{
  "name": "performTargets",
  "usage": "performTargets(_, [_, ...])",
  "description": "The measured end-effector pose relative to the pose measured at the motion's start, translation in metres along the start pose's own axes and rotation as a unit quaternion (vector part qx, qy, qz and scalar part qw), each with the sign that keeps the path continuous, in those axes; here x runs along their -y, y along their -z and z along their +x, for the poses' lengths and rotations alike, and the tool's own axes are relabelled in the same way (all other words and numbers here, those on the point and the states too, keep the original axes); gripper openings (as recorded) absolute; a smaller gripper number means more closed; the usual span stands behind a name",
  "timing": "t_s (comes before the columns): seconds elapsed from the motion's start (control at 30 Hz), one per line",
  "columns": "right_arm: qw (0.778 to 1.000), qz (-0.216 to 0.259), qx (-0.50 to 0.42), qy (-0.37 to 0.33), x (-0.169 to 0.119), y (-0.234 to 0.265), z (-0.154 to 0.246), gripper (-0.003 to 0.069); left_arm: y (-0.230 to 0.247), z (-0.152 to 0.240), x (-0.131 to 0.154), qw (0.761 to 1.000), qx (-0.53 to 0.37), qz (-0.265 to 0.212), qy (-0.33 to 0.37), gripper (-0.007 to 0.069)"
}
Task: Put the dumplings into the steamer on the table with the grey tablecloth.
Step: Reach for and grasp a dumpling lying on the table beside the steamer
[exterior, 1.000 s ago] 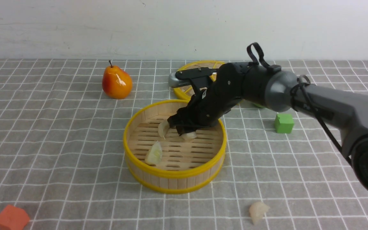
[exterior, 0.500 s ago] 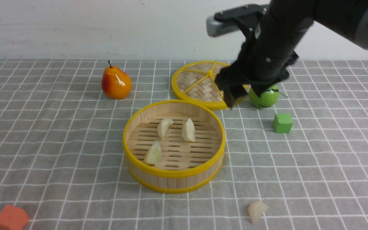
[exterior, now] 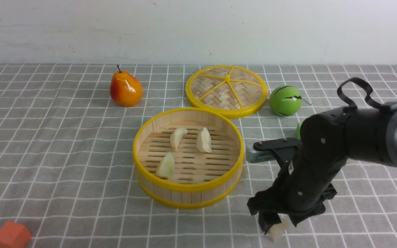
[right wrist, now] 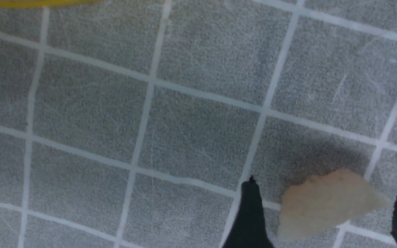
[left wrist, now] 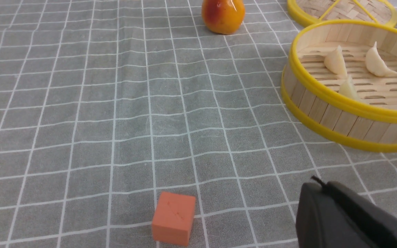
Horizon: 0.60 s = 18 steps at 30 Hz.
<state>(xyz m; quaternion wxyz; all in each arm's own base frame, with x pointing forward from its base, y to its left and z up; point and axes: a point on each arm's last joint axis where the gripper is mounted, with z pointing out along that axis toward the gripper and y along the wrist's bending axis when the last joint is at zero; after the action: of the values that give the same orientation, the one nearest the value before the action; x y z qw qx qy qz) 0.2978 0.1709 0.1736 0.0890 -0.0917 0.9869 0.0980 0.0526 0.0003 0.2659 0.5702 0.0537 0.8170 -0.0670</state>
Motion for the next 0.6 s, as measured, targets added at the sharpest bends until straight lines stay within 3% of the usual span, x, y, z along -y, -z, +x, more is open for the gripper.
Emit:
performTargets(0.27, [1.000, 0.003, -0.010, 0.004, 0.002, -0.011, 0.003, 0.0363, 0.000, 0.000, 0.000, 1.000, 0.001, 0.000, -0.001, -0.0012])
performTargets(0.53, [0.997, 0.002, -0.019, 0.076, 0.002, -0.008, 0.004, 0.0360, 0.000, 0.000, 0.000, 1.000, 0.001, -0.001, -0.002, -0.0006])
performTargets(0.6, [0.995, 0.001, -0.023, 0.093, 0.001, -0.003, 0.005, 0.0330, 0.000, 0.000, 0.000, 1.000, 0.001, -0.001, -0.003, -0.0003])
